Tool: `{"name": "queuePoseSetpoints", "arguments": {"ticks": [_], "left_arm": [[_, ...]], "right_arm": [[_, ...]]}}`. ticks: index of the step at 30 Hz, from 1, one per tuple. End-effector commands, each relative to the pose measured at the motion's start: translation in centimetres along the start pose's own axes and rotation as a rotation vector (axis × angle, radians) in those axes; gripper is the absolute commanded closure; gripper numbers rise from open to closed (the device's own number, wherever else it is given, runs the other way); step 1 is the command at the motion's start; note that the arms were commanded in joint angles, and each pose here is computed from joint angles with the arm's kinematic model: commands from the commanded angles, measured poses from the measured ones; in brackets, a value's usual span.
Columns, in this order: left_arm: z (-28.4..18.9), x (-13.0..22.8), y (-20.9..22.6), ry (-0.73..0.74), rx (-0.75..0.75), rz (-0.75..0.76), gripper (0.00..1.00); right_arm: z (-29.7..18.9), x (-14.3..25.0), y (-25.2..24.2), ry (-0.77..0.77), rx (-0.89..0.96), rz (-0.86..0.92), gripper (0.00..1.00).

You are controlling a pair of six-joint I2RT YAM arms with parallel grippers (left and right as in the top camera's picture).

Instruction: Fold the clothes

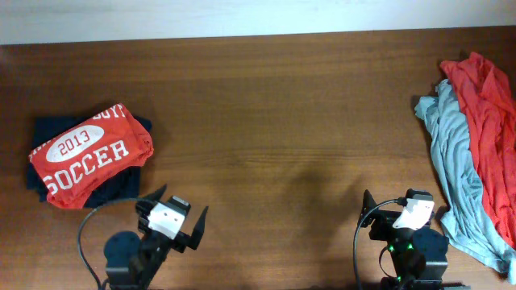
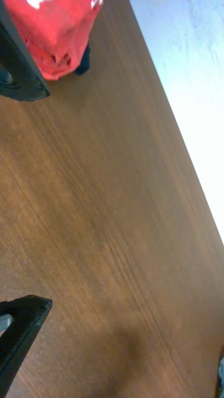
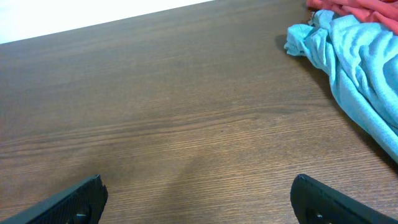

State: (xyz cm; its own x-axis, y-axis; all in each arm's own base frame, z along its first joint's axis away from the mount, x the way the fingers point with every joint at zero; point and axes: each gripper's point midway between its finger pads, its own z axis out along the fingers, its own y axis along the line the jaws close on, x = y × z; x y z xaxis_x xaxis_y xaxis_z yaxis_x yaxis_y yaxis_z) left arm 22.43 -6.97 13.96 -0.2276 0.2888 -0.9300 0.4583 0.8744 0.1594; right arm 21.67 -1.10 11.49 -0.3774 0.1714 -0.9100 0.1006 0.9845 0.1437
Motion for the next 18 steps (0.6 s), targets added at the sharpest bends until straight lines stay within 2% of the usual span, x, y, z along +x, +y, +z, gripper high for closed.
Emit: {"name": "queuePoseSetpoints", "arguments": {"ticks": [1, 8, 18], "left_arm": [[0.1, 0.5, -0.8, -0.048, 0.018, 0.015, 0.01], [-0.5, -0.8, -0.7, -0.137, -0.010, 0.052, 0.01], [-0.4, -1.0, -1.2, -0.147, 0.013, 0.062, 0.01]], "right_arm": [[0.1, 0.1, -0.1, -0.005, -0.001, -0.001, 0.01], [0.1, 0.1, -0.1, -0.005, 0.000, -0.001, 0.01], [0.1, 0.1, -0.1, -0.005, -0.001, -0.001, 0.01]]}}
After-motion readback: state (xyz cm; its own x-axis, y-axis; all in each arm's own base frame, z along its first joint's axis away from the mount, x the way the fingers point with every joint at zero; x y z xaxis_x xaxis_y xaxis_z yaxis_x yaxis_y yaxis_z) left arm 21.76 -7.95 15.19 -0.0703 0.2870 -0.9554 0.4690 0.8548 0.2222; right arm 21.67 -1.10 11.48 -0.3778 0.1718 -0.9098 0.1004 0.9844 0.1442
